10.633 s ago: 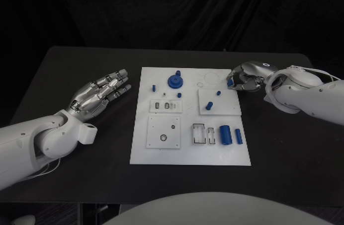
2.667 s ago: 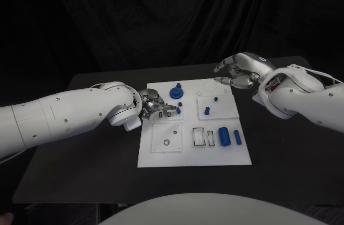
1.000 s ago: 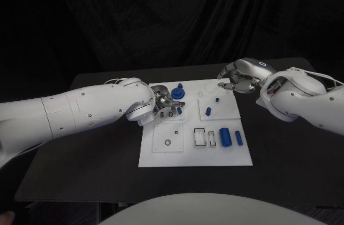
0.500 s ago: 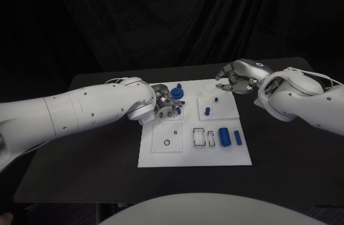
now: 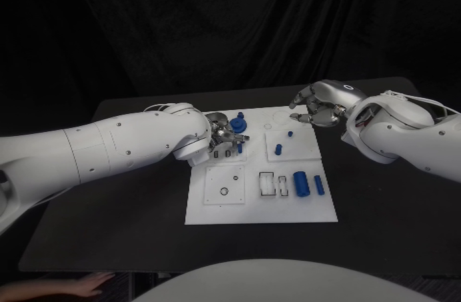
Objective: Assemble the parts on the task board
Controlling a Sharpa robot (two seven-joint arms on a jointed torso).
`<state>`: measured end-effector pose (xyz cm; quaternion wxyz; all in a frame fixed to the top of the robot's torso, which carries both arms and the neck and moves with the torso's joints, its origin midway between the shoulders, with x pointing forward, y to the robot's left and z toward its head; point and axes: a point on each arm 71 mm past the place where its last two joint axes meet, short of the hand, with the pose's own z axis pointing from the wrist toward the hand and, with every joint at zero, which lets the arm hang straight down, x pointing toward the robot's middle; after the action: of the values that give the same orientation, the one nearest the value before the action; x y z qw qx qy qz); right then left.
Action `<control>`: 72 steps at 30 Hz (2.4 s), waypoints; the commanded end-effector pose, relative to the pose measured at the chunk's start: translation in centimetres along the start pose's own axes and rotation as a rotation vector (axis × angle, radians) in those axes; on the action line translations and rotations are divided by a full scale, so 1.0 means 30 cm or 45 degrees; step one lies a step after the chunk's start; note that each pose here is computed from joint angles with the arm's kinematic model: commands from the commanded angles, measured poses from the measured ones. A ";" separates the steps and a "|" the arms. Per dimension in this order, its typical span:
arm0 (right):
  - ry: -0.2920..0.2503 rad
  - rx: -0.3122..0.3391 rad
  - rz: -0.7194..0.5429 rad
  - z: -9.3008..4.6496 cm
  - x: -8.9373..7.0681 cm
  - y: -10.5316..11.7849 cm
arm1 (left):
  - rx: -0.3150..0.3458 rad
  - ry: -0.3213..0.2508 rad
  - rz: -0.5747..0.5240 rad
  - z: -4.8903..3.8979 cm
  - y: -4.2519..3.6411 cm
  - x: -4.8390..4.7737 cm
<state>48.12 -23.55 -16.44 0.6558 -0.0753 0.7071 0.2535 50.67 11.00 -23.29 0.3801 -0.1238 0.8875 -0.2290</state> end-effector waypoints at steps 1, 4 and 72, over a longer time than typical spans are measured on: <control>0.017 0.022 -0.007 -0.002 0.006 -0.002 | 0.020 0.023 0.007 0.002 -0.006 0.007; 0.020 0.024 -0.008 -0.001 0.007 -0.002 | 0.020 0.028 0.010 0.002 -0.008 0.009; 0.075 0.038 -0.016 0.009 0.020 0.000 | 0.016 0.131 0.049 0.028 0.011 0.033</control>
<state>48.27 -23.22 -16.84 0.6397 -0.0797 0.7241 0.2453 50.87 10.87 -24.24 0.3502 -0.1010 0.9032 -0.2267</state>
